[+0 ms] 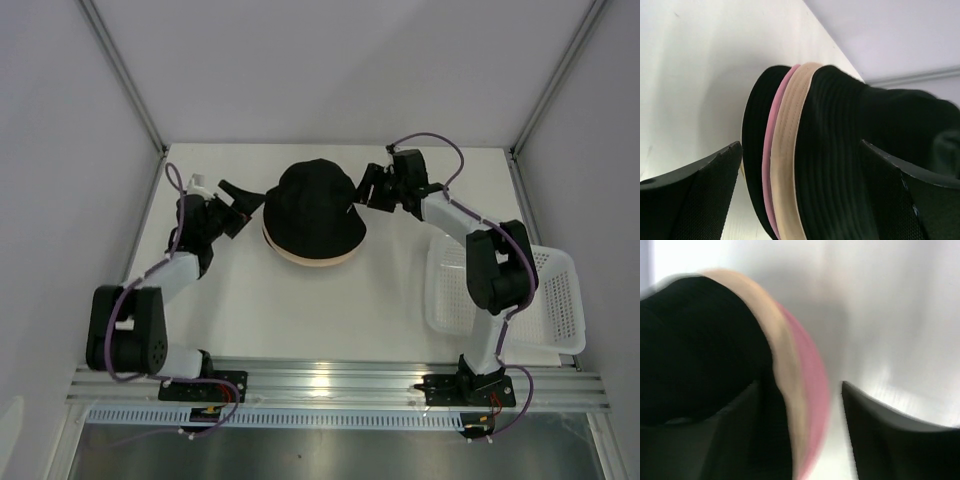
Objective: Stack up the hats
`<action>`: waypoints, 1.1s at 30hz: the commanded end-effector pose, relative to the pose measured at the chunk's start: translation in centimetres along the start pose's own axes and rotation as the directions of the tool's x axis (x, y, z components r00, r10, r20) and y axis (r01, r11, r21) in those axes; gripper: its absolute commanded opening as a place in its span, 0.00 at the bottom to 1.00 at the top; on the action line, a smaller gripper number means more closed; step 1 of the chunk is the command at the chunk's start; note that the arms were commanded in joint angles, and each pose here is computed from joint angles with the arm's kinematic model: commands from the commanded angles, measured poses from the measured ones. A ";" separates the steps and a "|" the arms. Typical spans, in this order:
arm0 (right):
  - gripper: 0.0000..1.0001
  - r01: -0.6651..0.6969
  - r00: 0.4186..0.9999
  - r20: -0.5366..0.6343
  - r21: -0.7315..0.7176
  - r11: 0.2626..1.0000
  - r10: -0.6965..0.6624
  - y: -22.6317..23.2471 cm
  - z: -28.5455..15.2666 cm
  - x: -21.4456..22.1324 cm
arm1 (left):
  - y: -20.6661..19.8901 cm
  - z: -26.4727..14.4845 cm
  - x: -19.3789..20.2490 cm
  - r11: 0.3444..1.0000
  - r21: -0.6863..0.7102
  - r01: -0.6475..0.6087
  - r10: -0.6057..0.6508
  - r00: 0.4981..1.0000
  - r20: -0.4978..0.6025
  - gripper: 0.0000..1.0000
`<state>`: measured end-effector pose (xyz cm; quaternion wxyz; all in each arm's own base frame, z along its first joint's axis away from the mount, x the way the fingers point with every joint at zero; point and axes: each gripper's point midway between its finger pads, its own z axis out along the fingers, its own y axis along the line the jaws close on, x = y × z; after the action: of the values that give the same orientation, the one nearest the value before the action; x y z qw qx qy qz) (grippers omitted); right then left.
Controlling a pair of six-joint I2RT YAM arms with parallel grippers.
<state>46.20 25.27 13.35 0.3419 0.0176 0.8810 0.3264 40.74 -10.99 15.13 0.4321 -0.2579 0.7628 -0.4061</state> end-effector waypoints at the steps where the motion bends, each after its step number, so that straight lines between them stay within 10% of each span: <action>1: 0.74 0.033 0.999 0.004 0.062 0.998 -0.033 -0.8 -1.7 0.4 | 0.7 -3.2 -2.7 0.983 -0.180 -0.022 0.041 0.994 0.098 1.00; 4: 0.99 0.064 0.995 0.065 0.101 0.993 -0.071 -0.6 -4.1 -2.0 | 1.1 -6.7 -2.7 0.950 -0.306 -0.064 0.095 0.992 0.085 0.99; 14: 0.99 0.006 0.925 0.353 0.365 0.931 -0.144 -4.2 -19.8 -14.7 | -6.4 -18.6 -3.7 0.884 -0.292 -0.364 0.397 0.916 0.062 1.00; 25: 1.00 0.057 0.761 0.580 0.386 0.921 -0.291 -5.2 -28.4 -9.5 | -6.4 -22.5 -0.2 0.850 -0.144 -0.506 0.526 0.833 0.174 0.99; 33: 1.00 -0.001 0.779 0.566 0.432 0.902 -0.271 -7.3 -27.9 -8.0 | -7.5 -21.2 -2.9 0.795 -0.179 -0.579 0.606 0.771 0.196 1.00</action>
<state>35.80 2.29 27.27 0.5893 0.1197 0.7936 0.0925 22.89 -5.01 26.96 0.5849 -0.0981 0.7817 -0.1926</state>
